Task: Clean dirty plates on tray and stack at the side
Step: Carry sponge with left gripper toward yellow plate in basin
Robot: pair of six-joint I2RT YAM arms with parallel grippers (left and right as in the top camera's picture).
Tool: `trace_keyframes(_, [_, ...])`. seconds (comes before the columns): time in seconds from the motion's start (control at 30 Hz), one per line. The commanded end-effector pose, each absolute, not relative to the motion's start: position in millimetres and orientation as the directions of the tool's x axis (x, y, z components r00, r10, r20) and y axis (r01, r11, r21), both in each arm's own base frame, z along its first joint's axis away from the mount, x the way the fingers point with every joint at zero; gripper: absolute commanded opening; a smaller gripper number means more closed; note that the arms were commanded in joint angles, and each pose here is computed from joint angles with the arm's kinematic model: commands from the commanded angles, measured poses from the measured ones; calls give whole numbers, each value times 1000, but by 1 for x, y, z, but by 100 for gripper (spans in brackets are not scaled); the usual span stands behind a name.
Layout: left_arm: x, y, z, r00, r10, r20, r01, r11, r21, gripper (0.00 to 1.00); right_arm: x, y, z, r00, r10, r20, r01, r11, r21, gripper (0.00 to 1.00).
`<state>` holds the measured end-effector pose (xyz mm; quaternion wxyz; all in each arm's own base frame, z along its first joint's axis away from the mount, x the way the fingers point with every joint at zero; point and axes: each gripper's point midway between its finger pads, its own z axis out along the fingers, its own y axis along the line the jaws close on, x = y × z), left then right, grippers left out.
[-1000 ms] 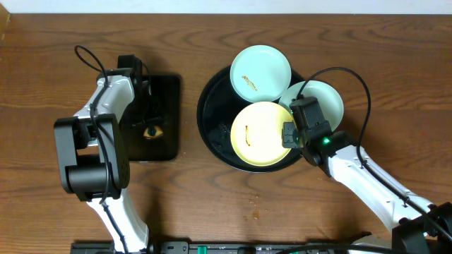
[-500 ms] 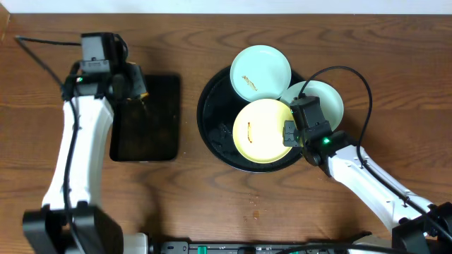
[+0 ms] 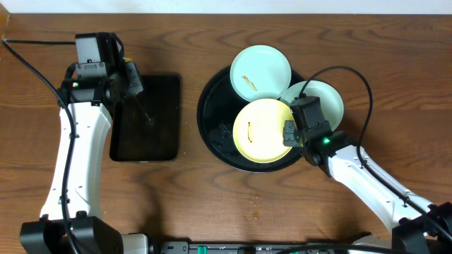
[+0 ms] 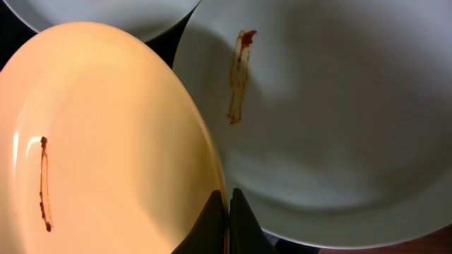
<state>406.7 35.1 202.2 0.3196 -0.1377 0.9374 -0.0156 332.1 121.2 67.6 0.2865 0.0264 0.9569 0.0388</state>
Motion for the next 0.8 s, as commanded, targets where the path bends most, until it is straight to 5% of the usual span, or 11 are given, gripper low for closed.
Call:
trace_keyframes(0.0, [404, 37, 200, -757, -283, -589, -269, 956, -115, 7, 335, 123, 68, -832, 85, -549, 43, 995, 89, 1])
trace_keyframes(0.77, [397, 31, 161, -826, -278, -491, -264, 959, -99, 7, 327, 139, 53, -874, 124, -470, 38, 982, 187, 1])
